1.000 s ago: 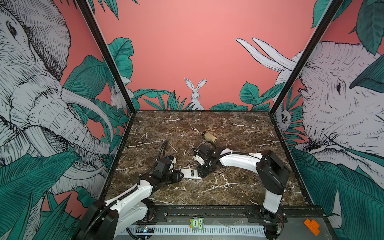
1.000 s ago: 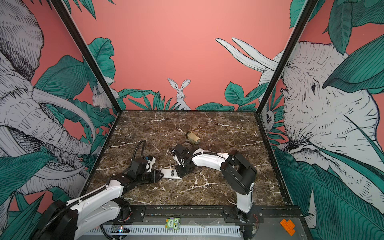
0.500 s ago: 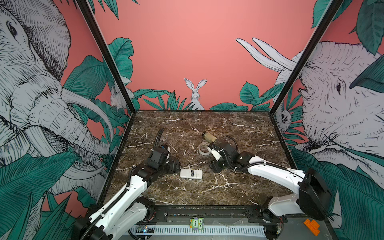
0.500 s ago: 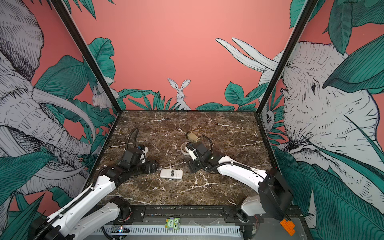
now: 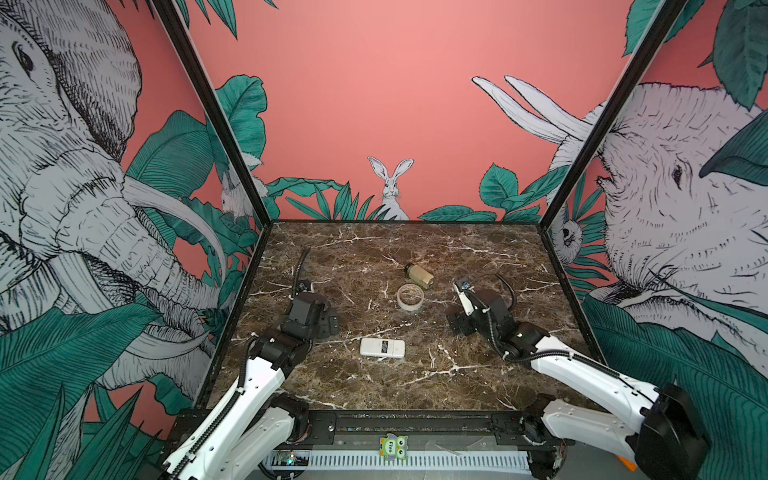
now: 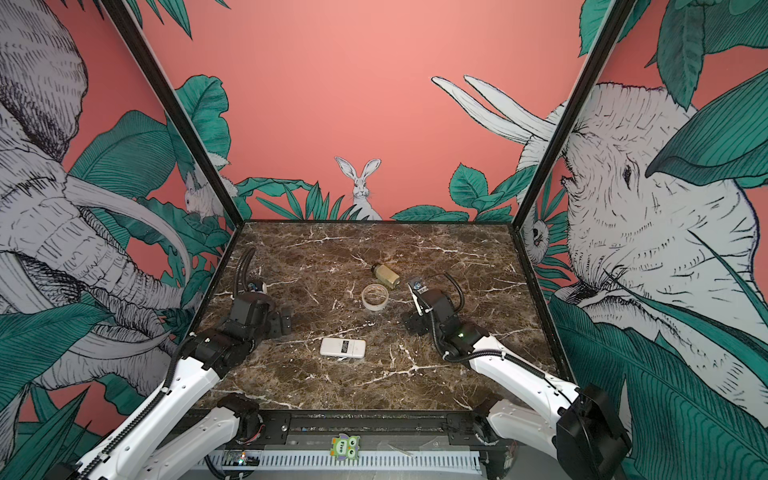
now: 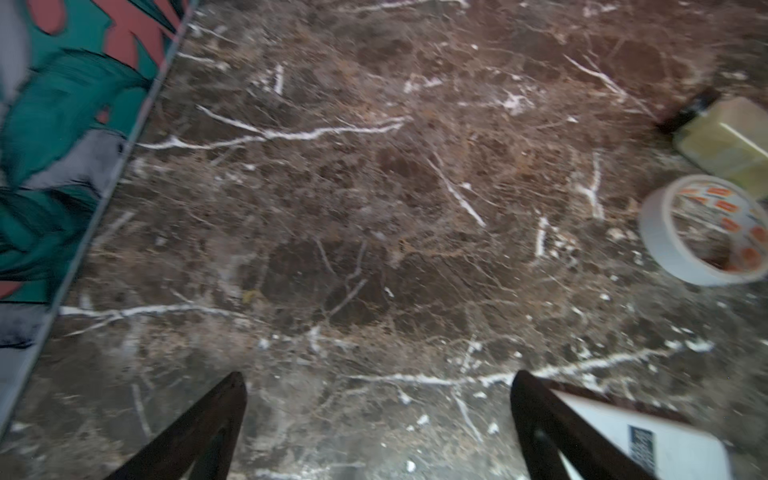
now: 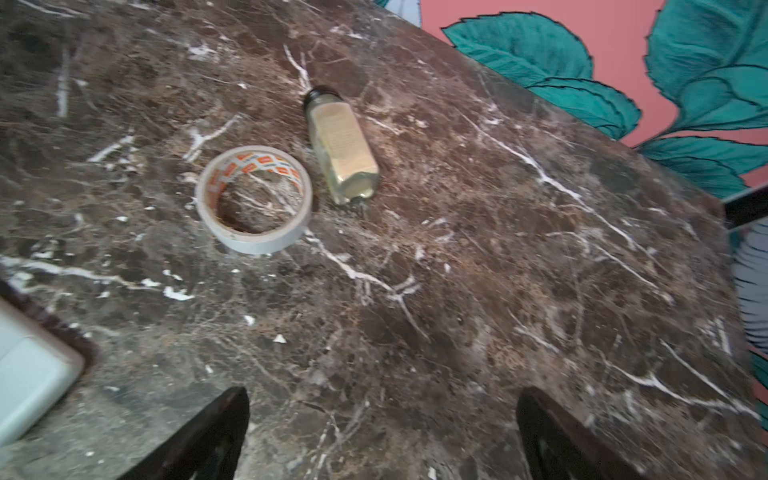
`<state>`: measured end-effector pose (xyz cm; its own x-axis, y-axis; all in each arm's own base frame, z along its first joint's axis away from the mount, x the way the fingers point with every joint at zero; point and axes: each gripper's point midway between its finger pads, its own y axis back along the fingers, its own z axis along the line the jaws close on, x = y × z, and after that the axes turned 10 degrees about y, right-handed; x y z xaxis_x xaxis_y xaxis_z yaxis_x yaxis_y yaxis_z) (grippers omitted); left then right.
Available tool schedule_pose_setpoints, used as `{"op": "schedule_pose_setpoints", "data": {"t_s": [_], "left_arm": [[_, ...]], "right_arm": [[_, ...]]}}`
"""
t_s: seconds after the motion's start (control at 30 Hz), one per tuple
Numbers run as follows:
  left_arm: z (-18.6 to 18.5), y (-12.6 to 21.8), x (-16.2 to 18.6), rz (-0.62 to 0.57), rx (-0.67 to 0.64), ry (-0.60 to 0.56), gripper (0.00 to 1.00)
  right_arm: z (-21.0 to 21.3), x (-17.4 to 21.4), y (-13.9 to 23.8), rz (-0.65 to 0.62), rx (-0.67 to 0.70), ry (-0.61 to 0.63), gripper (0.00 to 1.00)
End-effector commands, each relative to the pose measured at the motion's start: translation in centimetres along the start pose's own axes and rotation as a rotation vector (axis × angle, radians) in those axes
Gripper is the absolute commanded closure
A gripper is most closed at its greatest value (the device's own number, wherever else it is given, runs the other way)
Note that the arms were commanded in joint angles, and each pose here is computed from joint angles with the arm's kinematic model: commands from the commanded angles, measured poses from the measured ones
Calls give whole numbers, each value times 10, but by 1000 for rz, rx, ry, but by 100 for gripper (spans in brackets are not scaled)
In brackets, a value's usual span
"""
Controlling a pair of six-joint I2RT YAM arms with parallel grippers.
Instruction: Load the batteries into the remote control
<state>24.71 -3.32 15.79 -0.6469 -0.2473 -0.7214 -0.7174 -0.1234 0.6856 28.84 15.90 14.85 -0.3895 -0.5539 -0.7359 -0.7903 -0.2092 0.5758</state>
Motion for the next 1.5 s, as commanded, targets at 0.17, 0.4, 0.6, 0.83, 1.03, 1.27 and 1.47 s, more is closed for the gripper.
{"op": "schedule_pose_setpoints", "data": {"t_s": [0.17,0.4,0.6,0.83,1.03,1.27,1.47], "left_arm": [[69,-22,-25,-199,-369,12,1],[75,-46,-42,-249,-420,1,1],[54,-73,-52,-314,-318,-110,1],[36,-99,-52,-406,-184,-131,0],[8,-109,-65,-474,-57,-188,1],[-13,-135,-68,-514,16,-255,0],[-7,-151,-64,-481,46,-217,0]], "right_arm": [[-80,-14,44,-213,403,-116,1],[-121,12,44,-246,599,-226,1],[-131,34,24,-161,650,-206,1],[-131,43,-12,-178,591,-135,1],[-137,51,-41,-104,619,-90,1],[-150,65,-49,-112,701,-92,1],[-166,74,-50,-105,710,-180,1]]}}
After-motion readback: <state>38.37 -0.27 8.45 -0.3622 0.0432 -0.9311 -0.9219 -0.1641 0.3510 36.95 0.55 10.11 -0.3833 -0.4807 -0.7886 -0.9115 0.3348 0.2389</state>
